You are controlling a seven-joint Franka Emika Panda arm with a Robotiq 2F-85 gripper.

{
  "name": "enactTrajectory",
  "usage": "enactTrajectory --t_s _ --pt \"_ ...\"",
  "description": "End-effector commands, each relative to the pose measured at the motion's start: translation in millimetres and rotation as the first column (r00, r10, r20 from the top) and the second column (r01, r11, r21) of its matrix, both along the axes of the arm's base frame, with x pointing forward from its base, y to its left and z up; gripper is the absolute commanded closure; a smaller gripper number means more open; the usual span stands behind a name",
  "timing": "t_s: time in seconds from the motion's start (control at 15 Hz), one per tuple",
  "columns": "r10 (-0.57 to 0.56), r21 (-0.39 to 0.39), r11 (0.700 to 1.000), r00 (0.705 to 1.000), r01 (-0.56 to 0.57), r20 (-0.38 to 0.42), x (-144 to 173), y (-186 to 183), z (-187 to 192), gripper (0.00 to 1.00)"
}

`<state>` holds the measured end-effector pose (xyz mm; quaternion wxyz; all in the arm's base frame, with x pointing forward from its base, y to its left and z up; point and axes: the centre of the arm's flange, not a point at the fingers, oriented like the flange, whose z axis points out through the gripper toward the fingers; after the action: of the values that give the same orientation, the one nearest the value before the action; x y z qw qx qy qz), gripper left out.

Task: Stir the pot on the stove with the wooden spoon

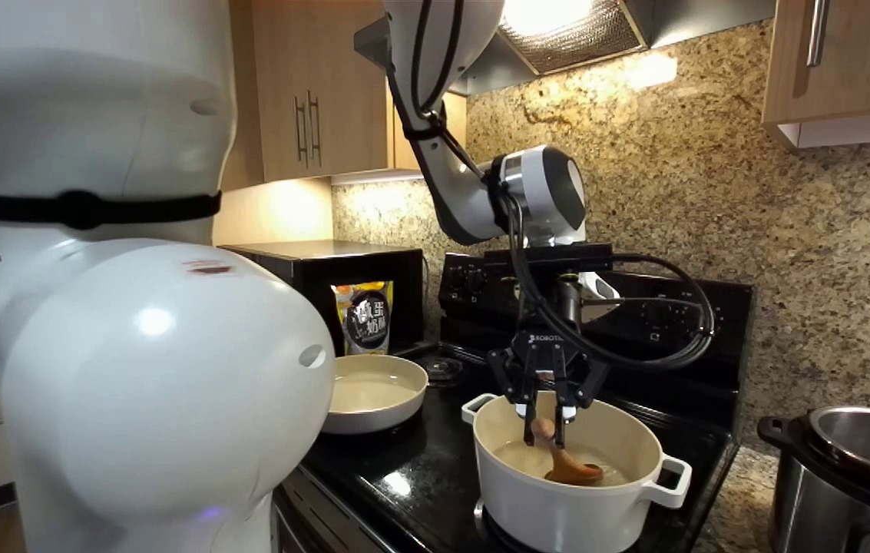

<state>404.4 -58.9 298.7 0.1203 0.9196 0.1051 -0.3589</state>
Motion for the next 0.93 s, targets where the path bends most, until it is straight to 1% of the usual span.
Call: enactTrajectory --t_s 0.0,0.27,0.47,0.73,0.87 --pt "0.052 -0.008 0.999 0.998 -0.052 -0.034 3 18 -3 0.93" --pt "0.115 -0.002 0.993 0.992 -0.115 -0.049 -7 37 -1 0.93" --pt "0.142 -0.017 0.989 0.988 -0.144 -0.068 -16 42 2 0.93" --pt "0.134 -0.058 0.988 0.986 -0.140 -0.101 -27 32 5 0.93" --pt "0.131 -0.054 0.989 0.984 -0.139 -0.121 -32 25 8 0.93"
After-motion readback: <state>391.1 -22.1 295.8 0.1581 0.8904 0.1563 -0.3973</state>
